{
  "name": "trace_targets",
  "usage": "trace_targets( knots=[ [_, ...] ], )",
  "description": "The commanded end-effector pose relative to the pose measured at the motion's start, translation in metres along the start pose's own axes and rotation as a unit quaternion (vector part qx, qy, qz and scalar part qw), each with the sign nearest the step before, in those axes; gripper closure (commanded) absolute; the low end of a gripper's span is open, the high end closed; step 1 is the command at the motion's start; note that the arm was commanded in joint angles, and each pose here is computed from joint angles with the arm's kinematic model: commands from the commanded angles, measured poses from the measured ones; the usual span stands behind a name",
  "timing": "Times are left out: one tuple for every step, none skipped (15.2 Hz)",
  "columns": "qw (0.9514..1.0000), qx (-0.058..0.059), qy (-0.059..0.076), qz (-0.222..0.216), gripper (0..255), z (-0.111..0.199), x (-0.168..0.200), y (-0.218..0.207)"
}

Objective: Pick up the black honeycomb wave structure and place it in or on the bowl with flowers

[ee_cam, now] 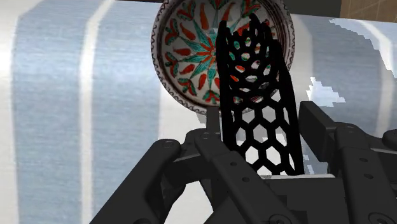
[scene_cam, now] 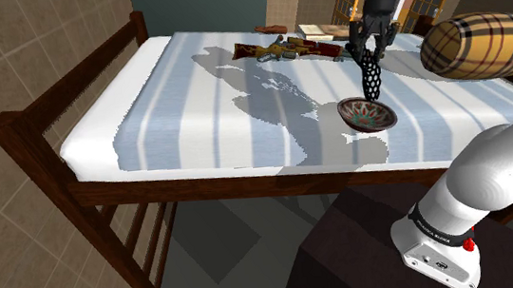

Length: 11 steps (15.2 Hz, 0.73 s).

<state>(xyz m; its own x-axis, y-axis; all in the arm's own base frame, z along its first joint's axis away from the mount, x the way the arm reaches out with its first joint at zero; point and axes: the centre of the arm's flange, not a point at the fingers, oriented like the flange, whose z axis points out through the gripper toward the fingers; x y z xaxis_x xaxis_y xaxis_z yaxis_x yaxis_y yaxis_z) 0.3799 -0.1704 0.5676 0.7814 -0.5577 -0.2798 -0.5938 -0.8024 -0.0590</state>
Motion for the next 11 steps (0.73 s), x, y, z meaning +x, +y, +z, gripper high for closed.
trace_targets(
  knots=[
    [1.0000,0.000,0.000,0.000,255,0.006,-0.028,0.004],
    [1.0000,0.000,0.000,0.000,255,0.008,-0.041,0.005],
    [1.0000,0.000,0.000,0.000,255,0.010,-0.054,0.007],
    [1.0000,0.000,0.000,0.000,255,0.012,-0.067,0.009],
    [1.0000,0.000,0.000,0.000,255,0.012,-0.068,0.009],
    [1.0000,0.000,0.000,0.000,255,0.017,-0.067,0.009],
    [1.0000,0.000,0.000,0.000,255,0.022,-0.065,0.009],
    [1.0000,0.000,0.000,0.000,255,0.027,-0.064,0.010],
    [1.0000,0.000,0.000,0.000,255,0.032,-0.062,0.010],
    [1.0000,0.000,0.000,0.000,255,0.037,-0.061,0.010],
    [1.0000,0.000,0.000,0.000,255,0.043,-0.059,0.011]
  ],
)
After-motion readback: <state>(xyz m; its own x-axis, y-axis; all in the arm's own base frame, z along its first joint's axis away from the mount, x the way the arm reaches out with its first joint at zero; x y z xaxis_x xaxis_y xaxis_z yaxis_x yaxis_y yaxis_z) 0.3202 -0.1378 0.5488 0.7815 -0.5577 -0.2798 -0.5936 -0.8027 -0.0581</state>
